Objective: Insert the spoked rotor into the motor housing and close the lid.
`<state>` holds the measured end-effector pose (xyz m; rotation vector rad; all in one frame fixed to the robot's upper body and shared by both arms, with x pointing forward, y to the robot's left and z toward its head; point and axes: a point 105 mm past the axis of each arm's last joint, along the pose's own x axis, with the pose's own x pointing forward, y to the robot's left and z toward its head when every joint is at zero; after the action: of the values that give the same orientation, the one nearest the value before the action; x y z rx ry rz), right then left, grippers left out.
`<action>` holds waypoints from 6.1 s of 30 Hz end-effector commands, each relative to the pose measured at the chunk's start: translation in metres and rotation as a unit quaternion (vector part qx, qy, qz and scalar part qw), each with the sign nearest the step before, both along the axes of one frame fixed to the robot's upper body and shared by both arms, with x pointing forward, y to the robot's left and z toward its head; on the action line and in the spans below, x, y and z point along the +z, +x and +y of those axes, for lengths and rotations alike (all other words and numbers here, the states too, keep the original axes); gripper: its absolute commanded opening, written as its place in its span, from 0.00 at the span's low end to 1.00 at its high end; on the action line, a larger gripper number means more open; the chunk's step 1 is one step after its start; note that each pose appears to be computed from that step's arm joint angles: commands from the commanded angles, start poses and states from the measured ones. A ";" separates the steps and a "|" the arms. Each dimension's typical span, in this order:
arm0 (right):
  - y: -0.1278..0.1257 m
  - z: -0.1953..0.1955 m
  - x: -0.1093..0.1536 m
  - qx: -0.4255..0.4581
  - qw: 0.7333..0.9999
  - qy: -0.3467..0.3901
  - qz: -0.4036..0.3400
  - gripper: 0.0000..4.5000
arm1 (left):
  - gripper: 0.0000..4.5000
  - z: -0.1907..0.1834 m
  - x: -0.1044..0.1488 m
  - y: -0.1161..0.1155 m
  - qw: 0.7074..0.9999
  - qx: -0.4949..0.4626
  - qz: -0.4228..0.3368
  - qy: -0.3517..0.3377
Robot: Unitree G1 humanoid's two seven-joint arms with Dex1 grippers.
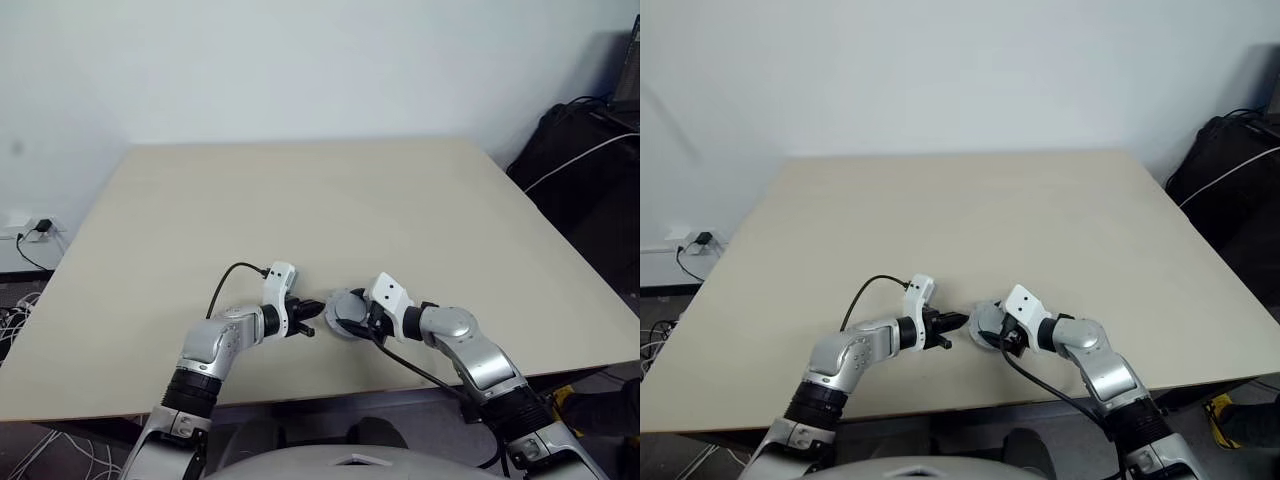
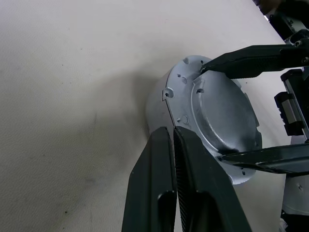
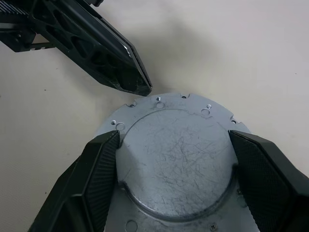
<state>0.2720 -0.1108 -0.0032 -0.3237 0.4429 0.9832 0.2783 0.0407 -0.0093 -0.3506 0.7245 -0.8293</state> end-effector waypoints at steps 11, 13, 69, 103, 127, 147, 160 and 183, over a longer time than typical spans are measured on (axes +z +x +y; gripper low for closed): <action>-0.007 -0.015 -0.023 -0.015 0.998 -0.048 0.040 0.73 | 0.04 -0.014 0.015 0.009 1.000 -0.007 -0.017 -0.021; -0.007 -0.014 -0.023 -0.015 0.998 -0.048 0.040 0.73 | 0.04 -0.015 0.011 0.008 1.000 -0.009 -0.012 -0.008; -0.035 -0.014 -0.004 -0.337 0.887 0.223 0.224 0.99 | 0.04 -0.036 0.007 -0.003 0.999 -0.045 -0.008 -0.001; -0.052 -0.007 0.015 -0.316 0.757 0.426 0.381 0.28 | 0.04 -0.033 0.006 -0.004 0.999 -0.044 -0.006 0.003; -0.046 -0.009 0.017 -0.345 0.735 0.461 0.358 0.28 | 0.04 0.039 0.054 -0.001 0.949 0.255 -0.164 -0.092; -0.021 -0.012 0.046 -0.330 0.715 0.529 0.317 0.28 | 0.32 0.046 0.045 -0.046 0.836 0.334 0.068 -0.429; -0.007 0.011 0.071 -0.277 0.725 0.550 0.310 0.28 | 1.00 0.025 0.048 -0.046 0.809 0.283 0.133 -0.498; -0.027 0.053 0.069 -0.209 0.748 0.508 0.372 0.27 | 1.00 0.014 0.050 -0.038 0.787 0.266 0.144 -0.537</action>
<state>0.2423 -0.0644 0.0390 1.1608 0.6766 0.6420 0.2311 0.0688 0.0203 -1.5791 0.3993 -0.5077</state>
